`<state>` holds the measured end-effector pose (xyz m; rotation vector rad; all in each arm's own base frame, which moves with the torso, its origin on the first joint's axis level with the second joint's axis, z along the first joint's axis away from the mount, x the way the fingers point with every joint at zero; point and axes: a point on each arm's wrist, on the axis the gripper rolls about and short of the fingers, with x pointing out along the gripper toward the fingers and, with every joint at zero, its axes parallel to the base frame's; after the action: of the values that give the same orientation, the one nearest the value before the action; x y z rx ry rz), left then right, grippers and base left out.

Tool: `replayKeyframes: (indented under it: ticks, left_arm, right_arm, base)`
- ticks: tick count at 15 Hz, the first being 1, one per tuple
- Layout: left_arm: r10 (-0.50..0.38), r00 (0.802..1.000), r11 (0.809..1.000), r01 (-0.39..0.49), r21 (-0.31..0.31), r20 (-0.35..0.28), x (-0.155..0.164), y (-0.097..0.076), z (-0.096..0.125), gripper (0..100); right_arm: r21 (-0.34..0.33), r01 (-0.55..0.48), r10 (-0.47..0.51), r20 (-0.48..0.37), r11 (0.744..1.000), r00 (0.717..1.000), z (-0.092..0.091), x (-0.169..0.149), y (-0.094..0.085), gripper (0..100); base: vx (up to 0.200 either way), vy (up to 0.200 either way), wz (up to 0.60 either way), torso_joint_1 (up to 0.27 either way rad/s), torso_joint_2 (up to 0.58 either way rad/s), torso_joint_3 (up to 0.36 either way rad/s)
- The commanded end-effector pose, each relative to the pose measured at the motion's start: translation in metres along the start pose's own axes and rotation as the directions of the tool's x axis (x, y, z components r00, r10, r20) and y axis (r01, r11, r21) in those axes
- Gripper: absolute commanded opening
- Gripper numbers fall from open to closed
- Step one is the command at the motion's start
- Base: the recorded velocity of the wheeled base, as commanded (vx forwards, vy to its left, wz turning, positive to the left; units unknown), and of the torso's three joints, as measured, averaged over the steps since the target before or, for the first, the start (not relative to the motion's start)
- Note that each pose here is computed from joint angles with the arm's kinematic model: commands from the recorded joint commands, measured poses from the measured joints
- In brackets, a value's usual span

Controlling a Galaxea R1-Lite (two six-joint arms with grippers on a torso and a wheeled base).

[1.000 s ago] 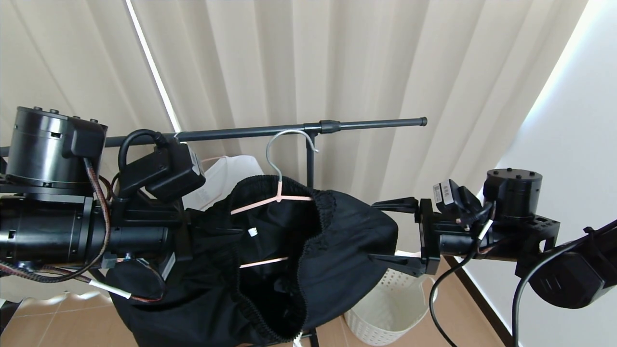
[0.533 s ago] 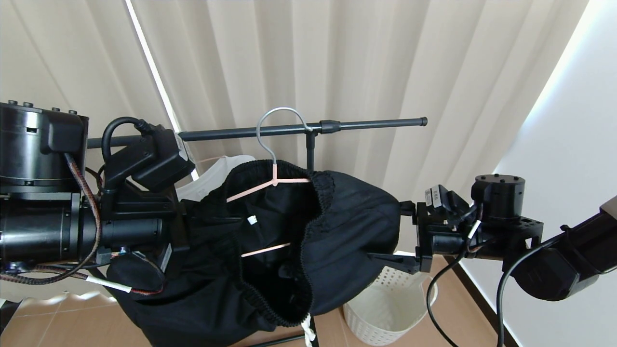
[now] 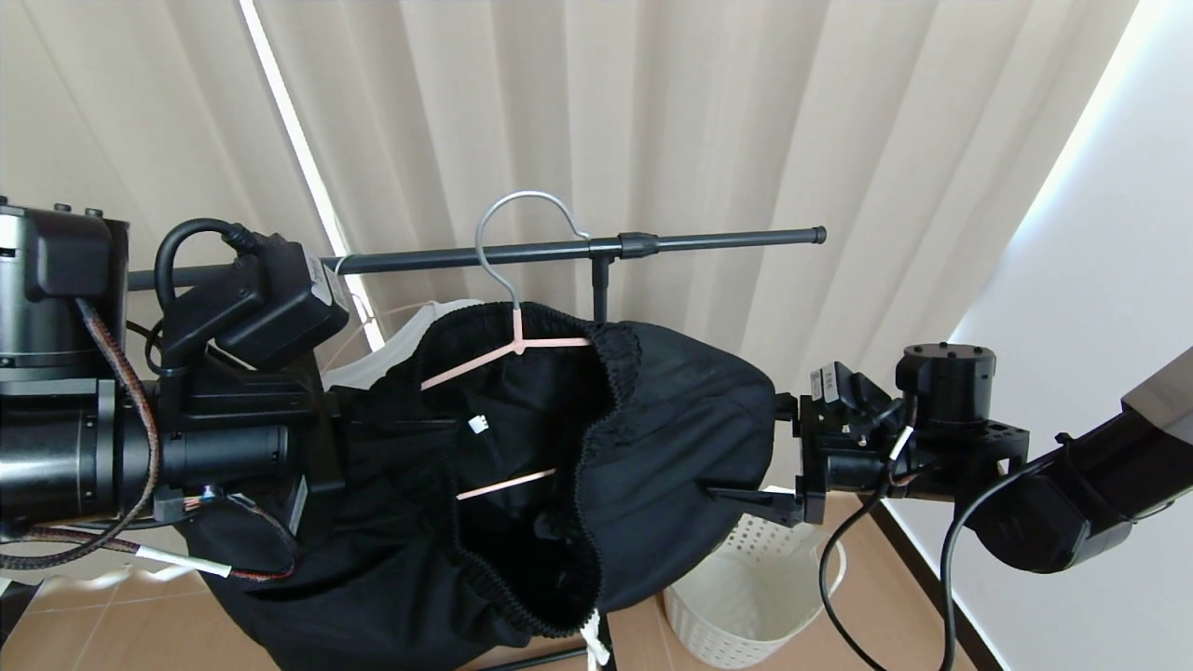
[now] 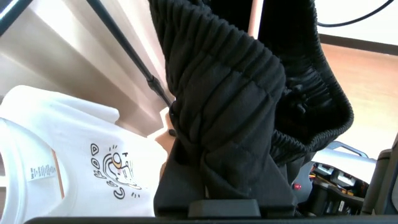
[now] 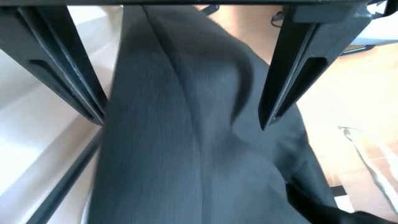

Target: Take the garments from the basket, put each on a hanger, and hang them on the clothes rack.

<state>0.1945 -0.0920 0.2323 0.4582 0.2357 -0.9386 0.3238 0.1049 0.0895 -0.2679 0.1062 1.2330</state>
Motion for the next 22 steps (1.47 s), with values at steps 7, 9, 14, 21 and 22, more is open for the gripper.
replayKeyframes:
  ticks: [7,9,14,21,22]
  left_arm:
    - [0.01,1.0,1.0,-0.01,-0.01,0.018,-0.01,-0.005,0.001,0]
    - [0.012,1.0,1.0,-0.011,-0.017,0.021,-0.013,-0.007,0.0,0]
    - [0.048,0.999,0.998,-0.047,-0.044,0.011,-0.025,-0.008,-0.009,0]
    - [0.088,0.996,0.994,-0.086,-0.067,0.025,-0.036,-0.01,-0.013,0]
    - [0.088,0.996,0.994,-0.086,-0.073,0.025,-0.036,-0.009,-0.013,0]
  right_arm:
    - [0.007,0.016,-0.016,-0.005,1.0,1.0,-0.006,0.002,-0.008,0]
    - [0.011,0.022,-0.022,-0.007,1.0,1.0,-0.008,0.002,-0.012,0]
    - [0.025,0.071,-0.071,-0.03,0.997,0.997,-0.017,0.007,-0.025,0]
    - [0.059,0.081,-0.079,-0.031,0.995,0.996,-0.018,0.008,-0.028,0]
    - [0.06,0.079,-0.077,-0.031,0.995,0.997,-0.017,0.008,-0.027,0]
  base:
    - [0.0,0.0,0.0,0.0,0.0,0.0]
    - [0.0,0.0,0.0,0.0,0.0,0.0]
    - [0.0,0.0,0.0,0.0,0.0,0.0]
    - [0.0,0.0,0.0,0.0,0.0,0.0]
    - [0.0,0.0,0.0,0.0,0.0,0.0]
